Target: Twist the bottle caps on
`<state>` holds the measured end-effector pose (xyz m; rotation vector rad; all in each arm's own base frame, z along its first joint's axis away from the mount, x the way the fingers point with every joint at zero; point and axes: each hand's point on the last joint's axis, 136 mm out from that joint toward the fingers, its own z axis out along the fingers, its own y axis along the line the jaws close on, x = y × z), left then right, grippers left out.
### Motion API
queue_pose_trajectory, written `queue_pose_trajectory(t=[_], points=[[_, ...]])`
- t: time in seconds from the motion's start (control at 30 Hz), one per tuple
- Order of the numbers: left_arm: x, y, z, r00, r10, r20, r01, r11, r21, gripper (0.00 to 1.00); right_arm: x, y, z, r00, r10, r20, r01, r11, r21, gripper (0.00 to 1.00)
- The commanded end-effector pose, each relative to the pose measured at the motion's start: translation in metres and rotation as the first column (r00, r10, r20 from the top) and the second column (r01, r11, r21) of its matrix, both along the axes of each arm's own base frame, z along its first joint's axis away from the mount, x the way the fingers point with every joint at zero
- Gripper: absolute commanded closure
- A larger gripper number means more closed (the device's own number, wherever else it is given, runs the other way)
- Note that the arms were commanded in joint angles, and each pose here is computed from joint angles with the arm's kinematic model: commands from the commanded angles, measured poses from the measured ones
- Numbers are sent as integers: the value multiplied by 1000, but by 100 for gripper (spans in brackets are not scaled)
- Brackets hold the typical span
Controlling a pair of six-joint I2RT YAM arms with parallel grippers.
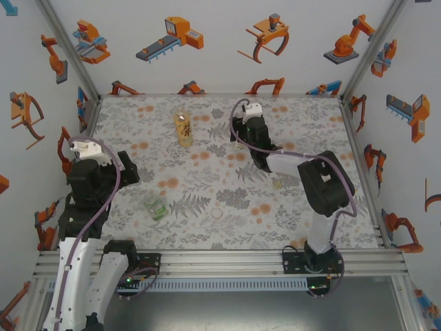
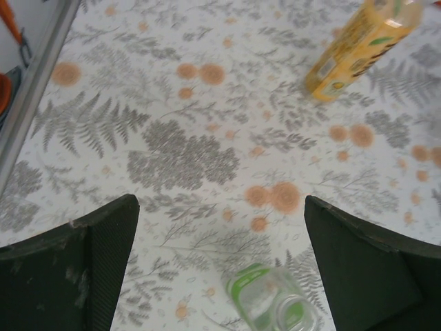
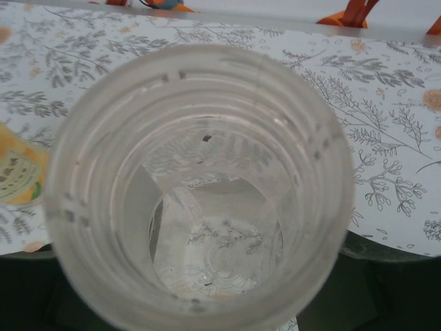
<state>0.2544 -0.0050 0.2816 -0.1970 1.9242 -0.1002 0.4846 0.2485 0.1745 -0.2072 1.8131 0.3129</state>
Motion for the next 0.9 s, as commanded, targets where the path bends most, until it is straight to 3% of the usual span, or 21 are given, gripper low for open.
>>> queue_pose_trajectory(t=[0.0, 0.2, 0.4, 0.5, 0.63, 0.8, 0.87], points=[[10, -29, 26, 983, -126, 134, 140, 985, -100, 3, -18, 8, 37, 995, 77, 58, -79, 997, 25, 48], [34, -61, 32, 951, -232, 203, 276, 933, -229, 3, -51, 2, 59, 987, 153, 43, -153, 988, 5, 47], [51, -104, 40, 881, -377, 285, 449, 856, -255, 3, -89, 2, 84, 963, 266, 29, -267, 964, 7, 47], [49, -141, 47, 794, -516, 320, 588, 786, -191, 3, -111, 5, 97, 939, 344, 27, -344, 939, 14, 47], [37, -191, 53, 638, -694, 333, 753, 653, -83, 3, -143, 11, 115, 886, 463, 26, -463, 886, 10, 47], [24, -228, 60, 483, -798, 360, 860, 510, -23, 3, -176, 12, 143, 826, 560, 65, -562, 827, 10, 47], [13, -241, 71, 392, -825, 406, 900, 435, 14, 3, -192, 15, 158, 785, 614, 87, -617, 787, 11, 47]])
